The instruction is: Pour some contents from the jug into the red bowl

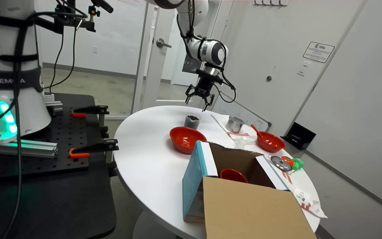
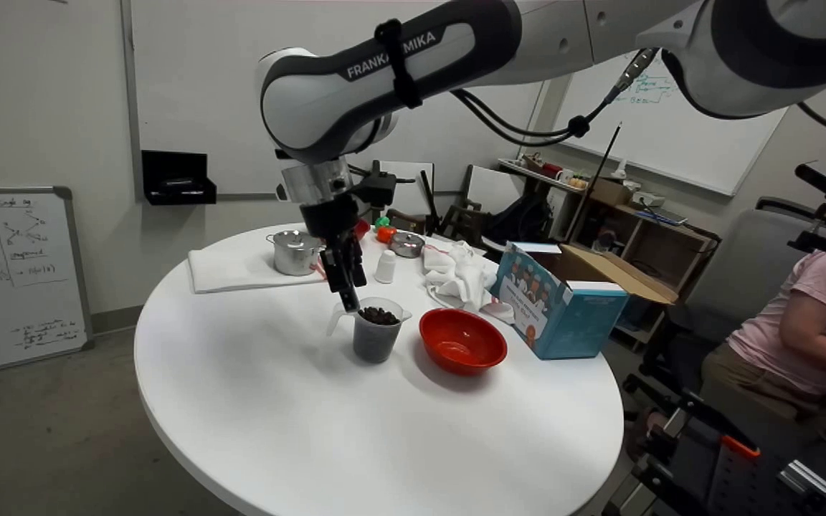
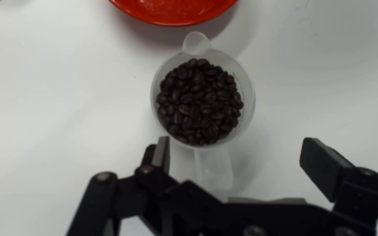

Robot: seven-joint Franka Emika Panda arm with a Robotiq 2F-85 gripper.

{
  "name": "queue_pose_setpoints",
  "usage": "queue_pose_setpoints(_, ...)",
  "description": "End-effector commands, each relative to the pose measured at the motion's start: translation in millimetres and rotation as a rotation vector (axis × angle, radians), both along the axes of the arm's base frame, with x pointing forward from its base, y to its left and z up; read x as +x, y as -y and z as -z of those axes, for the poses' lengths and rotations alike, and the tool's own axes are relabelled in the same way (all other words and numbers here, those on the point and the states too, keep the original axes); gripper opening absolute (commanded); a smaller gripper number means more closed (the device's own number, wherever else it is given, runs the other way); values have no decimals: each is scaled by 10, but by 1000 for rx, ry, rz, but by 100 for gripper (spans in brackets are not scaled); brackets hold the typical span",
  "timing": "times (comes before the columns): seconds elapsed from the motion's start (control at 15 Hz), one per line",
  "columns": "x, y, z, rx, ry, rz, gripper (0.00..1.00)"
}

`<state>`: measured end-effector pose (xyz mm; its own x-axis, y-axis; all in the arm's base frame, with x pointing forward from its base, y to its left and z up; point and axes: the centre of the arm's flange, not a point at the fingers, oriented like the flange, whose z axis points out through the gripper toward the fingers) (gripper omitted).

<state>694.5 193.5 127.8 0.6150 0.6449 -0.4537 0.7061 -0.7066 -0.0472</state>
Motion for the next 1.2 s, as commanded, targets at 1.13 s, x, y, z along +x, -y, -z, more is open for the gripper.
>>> queue_pose_setpoints(1.13,271,184,525,177,-19,-151,100)
